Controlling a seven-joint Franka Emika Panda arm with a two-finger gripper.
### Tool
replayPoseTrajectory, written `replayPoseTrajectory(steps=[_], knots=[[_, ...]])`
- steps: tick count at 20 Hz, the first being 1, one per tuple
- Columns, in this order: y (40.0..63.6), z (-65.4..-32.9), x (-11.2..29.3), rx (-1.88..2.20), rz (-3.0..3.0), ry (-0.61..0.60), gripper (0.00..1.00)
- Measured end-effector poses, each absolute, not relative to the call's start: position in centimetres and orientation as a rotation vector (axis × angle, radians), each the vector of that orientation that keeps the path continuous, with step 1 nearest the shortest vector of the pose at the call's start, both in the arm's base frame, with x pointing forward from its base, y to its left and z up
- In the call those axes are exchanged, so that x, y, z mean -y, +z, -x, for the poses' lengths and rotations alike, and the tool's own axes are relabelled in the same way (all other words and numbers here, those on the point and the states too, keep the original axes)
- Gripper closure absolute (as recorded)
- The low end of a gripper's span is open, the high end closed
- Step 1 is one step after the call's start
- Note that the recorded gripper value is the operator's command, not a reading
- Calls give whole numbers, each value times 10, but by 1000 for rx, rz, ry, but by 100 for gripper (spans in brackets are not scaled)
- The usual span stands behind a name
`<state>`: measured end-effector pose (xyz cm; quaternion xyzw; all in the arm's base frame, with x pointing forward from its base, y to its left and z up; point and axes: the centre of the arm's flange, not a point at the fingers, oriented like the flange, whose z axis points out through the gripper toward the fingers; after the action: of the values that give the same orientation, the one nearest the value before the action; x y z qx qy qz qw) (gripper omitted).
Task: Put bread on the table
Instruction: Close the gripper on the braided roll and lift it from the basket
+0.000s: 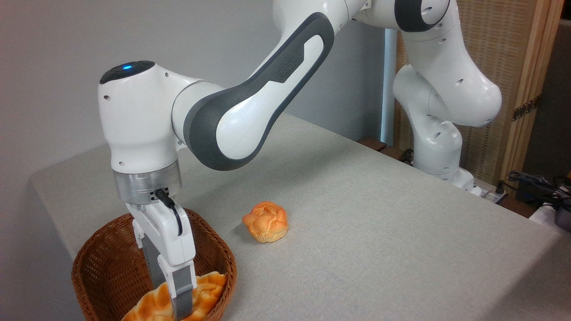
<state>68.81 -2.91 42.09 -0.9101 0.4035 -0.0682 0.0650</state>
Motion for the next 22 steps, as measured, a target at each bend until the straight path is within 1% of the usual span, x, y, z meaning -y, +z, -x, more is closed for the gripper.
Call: replayPoseTrajectory(steps=[3,10,16,20,22], knots=[[422,-688,29,-1217,2746,-208,77],[423,-689,33,-1227,2743,-215,94],[430,-690,35,-1228,2737,-234,98],[442,-690,44,-1241,2727,-267,98],[446,-689,47,-1247,2723,-277,100]])
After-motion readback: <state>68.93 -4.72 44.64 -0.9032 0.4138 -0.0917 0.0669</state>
